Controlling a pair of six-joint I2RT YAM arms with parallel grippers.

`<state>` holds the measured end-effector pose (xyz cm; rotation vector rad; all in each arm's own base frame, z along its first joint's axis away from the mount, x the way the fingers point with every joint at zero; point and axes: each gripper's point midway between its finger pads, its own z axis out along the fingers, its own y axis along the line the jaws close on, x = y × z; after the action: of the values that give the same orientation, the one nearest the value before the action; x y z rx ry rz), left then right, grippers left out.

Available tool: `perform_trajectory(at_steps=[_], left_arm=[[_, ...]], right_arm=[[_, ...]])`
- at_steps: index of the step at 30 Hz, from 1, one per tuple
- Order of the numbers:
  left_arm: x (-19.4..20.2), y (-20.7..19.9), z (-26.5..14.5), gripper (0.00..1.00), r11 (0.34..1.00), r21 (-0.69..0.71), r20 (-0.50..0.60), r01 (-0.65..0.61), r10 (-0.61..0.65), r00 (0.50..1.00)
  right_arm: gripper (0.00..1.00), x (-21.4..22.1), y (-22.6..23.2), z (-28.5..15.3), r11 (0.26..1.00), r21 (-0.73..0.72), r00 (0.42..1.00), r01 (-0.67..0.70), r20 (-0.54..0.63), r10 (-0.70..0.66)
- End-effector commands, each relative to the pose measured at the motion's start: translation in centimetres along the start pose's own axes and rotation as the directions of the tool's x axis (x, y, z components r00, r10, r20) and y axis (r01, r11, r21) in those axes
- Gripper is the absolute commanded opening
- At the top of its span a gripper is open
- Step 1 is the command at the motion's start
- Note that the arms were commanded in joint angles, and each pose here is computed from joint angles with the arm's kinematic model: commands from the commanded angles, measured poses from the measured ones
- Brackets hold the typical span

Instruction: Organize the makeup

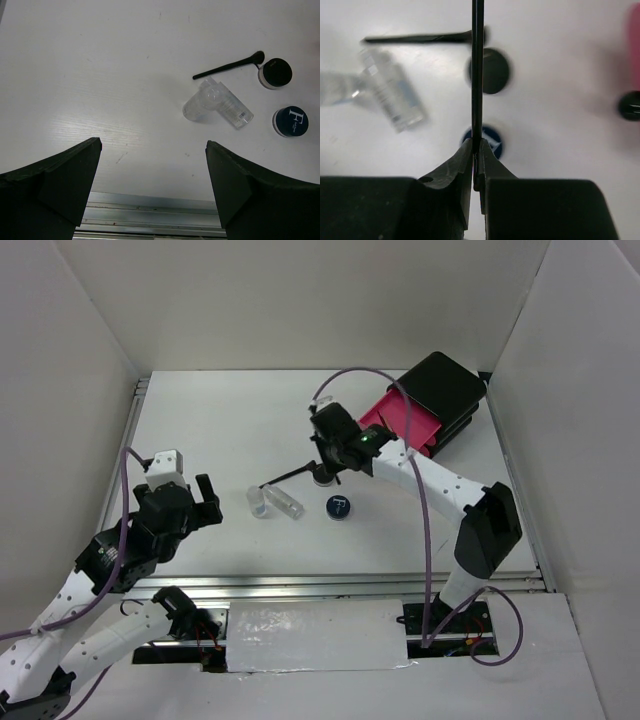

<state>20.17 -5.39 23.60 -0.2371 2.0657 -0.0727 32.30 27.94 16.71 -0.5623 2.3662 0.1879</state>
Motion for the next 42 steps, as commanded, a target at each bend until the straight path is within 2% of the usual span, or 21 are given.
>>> perform_trajectory(at_steps=[1,4,7,13,17,23,32,37,38,40,42], left_arm=[[-1.4,-0.6,-0.5,1.00,0.999,0.037,0.046,0.022,-0.024,0.999],[-1.3,-0.7,-0.5,0.99,0.999,0.043,0.044,0.019,-0.021,0.999],[-1.3,-0.8,-0.5,0.99,0.999,0.046,0.044,0.016,-0.018,0.999],[-1.2,-1.0,-0.3,0.99,0.999,0.049,0.036,0.006,-0.008,0.999],[-1.1,-1.1,-0.3,0.99,0.999,0.052,0.032,0.002,-0.004,0.999],[-1.0,-1.3,-0.1,0.99,0.999,0.051,0.025,-0.005,0.004,1.000],[-1.2,-1.1,-0.3,0.99,0.998,0.055,0.037,0.007,-0.009,0.999],[-1.2,-1.1,-0.4,0.99,0.998,0.056,0.038,0.006,-0.008,0.999],[-1.2,-1.1,-0.4,0.99,0.998,0.057,0.038,0.003,-0.005,0.999],[-1.2,-1.3,-0.4,0.99,0.998,0.067,0.036,0.002,-0.004,0.999],[-1.2,-1.2,-0.4,0.99,0.998,0.062,0.036,0.003,-0.006,0.999]], right_arm=[[0.00,-2.3,-9.2,-2.0,0.948,0.279,0.988,-0.150,0.074,0.134],[0.00,-3.4,-16.2,-3.3,0.875,0.402,0.962,-0.271,0.150,0.229],[0.00,-3.4,-20.6,-4.2,0.835,0.467,0.956,-0.291,0.166,0.241],[0.00,-3.0,-24.9,-3.9,0.804,0.486,0.940,-0.341,0.180,0.290],[0.00,-2.7,-25.7,-2.8,0.797,0.503,0.942,-0.335,0.159,0.295],[0.00,-3.2,-24.8,-2.4,0.824,0.449,0.938,-0.346,0.162,0.306],[0.05,-2.9,-24.3,-1.6,0.833,0.419,0.932,-0.362,0.152,0.328],[0.22,-2.9,-23.9,-1.7,0.834,0.410,0.930,-0.369,0.161,0.332],[0.31,-3.0,-24.0,-1.9,0.834,0.410,0.929,-0.370,0.165,0.331],[0.38,-3.7,-24.0,-2.5,0.834,0.405,0.927,-0.375,0.184,0.327],[0.51,-4.0,-23.6,-3.0,0.840,0.400,0.929,-0.368,0.184,0.320]])
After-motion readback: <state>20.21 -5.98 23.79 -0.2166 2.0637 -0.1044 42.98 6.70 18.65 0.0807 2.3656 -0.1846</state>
